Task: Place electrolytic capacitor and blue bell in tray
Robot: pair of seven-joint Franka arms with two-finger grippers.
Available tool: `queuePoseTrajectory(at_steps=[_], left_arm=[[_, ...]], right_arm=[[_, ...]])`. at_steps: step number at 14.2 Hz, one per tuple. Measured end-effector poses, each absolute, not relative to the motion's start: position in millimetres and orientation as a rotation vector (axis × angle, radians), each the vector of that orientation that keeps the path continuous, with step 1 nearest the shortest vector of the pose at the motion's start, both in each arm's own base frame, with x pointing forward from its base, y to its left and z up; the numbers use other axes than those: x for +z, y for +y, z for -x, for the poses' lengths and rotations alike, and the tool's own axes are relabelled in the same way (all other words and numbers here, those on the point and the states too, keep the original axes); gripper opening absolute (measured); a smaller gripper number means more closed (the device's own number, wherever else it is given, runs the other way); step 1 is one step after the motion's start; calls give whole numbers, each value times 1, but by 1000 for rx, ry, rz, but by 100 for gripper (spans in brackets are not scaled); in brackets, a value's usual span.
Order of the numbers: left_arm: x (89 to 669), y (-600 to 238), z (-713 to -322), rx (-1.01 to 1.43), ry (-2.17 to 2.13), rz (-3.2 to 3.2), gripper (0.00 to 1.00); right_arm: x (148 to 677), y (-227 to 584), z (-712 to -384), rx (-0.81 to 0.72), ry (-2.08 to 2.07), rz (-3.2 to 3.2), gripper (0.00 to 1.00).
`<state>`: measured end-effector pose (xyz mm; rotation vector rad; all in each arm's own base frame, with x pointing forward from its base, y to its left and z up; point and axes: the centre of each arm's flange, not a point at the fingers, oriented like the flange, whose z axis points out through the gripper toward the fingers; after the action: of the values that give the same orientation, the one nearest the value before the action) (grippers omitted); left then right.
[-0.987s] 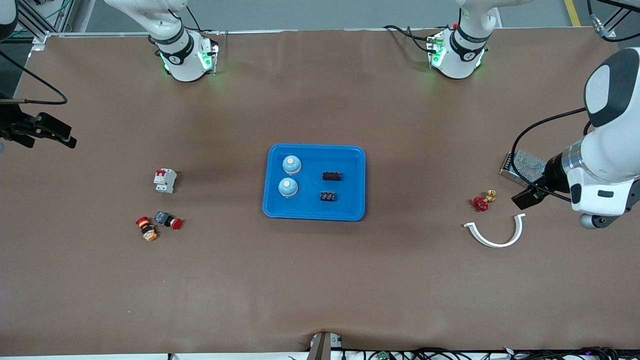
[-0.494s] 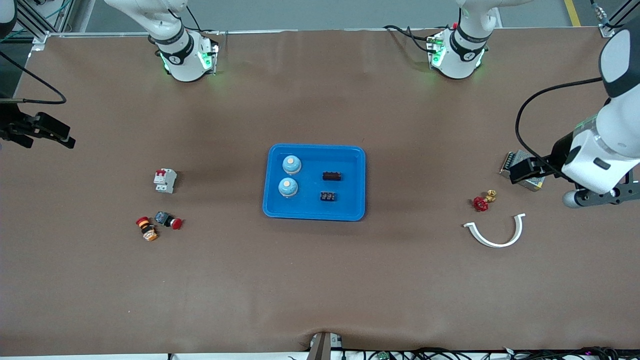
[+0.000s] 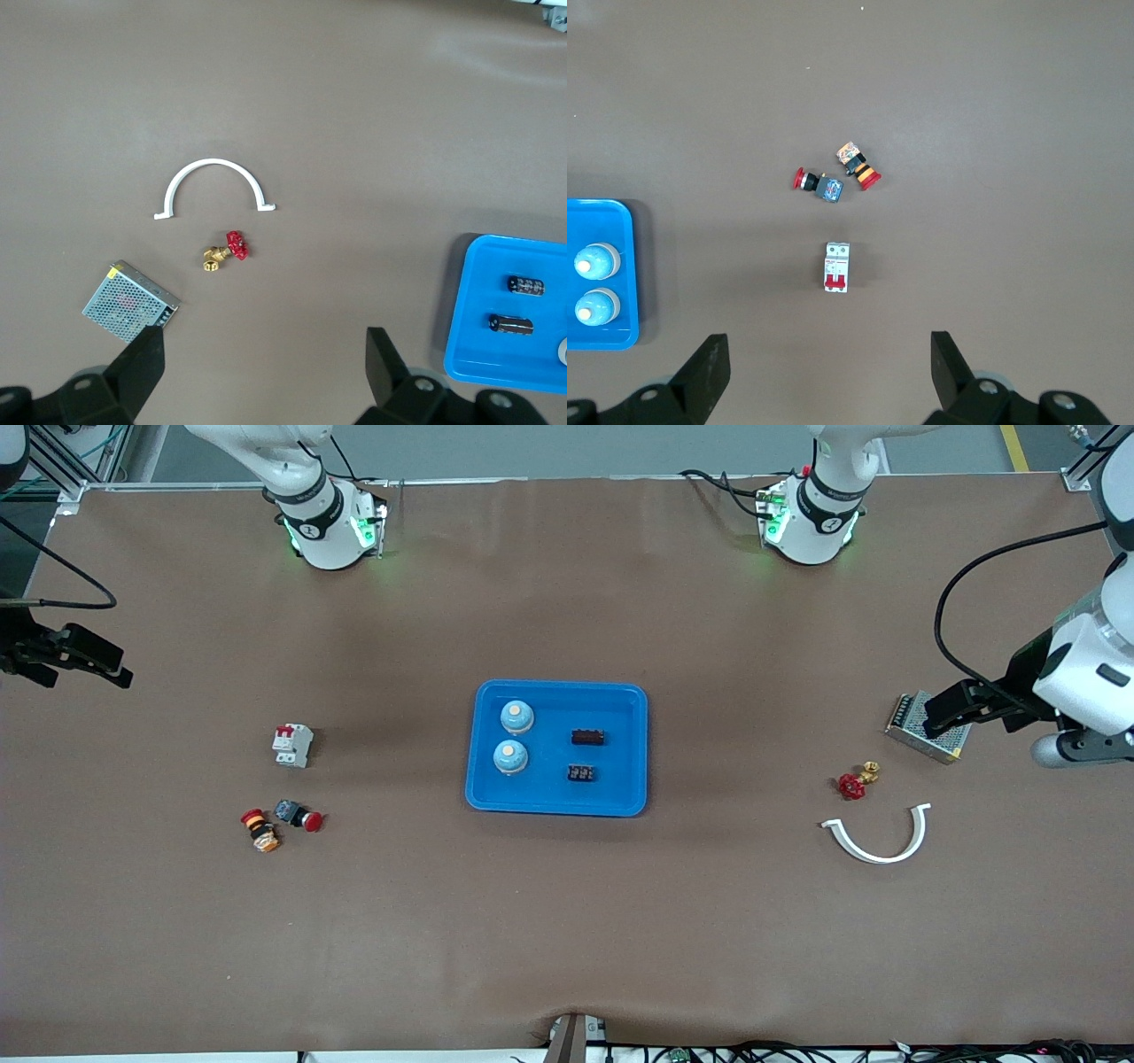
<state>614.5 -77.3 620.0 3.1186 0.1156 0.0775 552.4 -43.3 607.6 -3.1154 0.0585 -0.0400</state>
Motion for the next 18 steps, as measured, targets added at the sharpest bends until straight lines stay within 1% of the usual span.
queuePoseTrajectory(at_steps=[5, 12, 18], left_arm=[[642, -68, -588, 111, 78, -3119, 100], [641, -53, -547, 165, 94, -3122, 100], [647, -47, -539, 181, 105, -3120, 100]], right_arm=[[608, -43, -552, -41, 58, 3115, 100], [608, -43, -553, -41, 58, 3115, 100], [608, -43, -553, -41, 57, 3115, 100]])
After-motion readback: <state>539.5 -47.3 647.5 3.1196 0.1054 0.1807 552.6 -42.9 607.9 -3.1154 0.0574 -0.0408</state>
